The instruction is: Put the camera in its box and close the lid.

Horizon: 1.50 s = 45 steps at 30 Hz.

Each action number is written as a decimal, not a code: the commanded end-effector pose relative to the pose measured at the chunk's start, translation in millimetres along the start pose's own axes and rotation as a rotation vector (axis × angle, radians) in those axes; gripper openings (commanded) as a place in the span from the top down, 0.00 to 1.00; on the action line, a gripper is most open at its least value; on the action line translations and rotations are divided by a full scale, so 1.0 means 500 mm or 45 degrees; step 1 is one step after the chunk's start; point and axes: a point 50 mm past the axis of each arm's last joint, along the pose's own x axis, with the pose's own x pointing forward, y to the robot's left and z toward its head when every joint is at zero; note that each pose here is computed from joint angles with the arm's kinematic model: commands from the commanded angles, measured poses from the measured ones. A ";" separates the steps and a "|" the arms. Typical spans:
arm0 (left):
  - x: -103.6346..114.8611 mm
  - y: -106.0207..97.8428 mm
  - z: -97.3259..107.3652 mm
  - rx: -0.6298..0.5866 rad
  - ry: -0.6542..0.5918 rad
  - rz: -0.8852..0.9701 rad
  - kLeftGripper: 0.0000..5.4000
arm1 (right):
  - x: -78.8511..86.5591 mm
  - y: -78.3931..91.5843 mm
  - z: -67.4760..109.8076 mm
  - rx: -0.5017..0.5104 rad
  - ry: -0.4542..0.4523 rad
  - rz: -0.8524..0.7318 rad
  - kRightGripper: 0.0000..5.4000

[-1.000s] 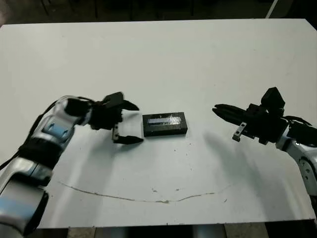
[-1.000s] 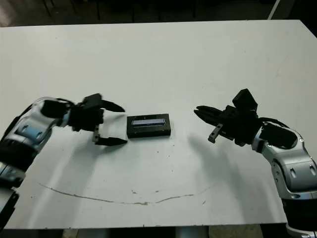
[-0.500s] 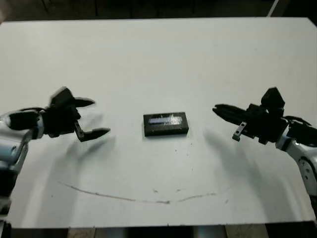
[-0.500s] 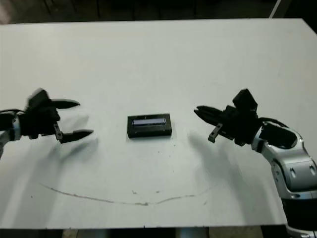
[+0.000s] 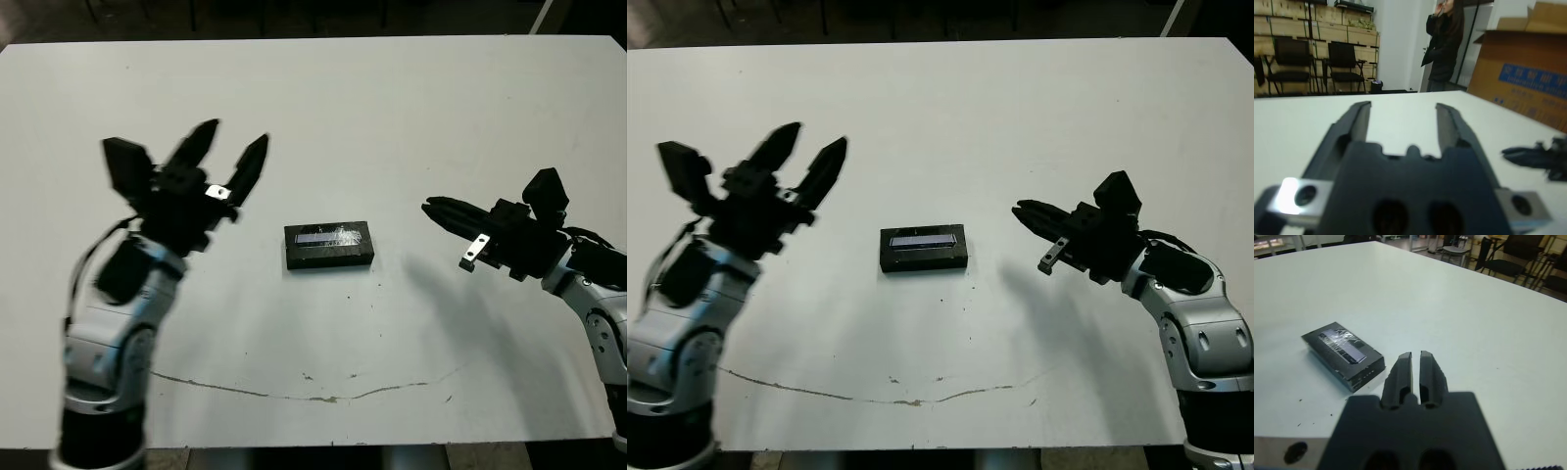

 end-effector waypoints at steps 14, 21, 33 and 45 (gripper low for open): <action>0.042 -0.106 -0.199 -0.056 0.618 0.012 1.00 | -0.021 -0.009 -0.011 0.025 0.016 -0.041 1.00; 0.011 -0.098 -0.254 -0.021 0.856 0.049 1.00 | -0.020 -0.009 -0.013 0.053 0.040 -0.043 1.00; -0.038 -0.058 -0.275 -0.041 0.945 0.112 1.00 | -0.014 -0.003 -0.018 0.064 0.049 -0.028 1.00; -0.039 0.082 -0.083 0.329 0.035 0.336 1.00 | 0.007 0.019 0.006 0.109 -0.128 -0.319 1.00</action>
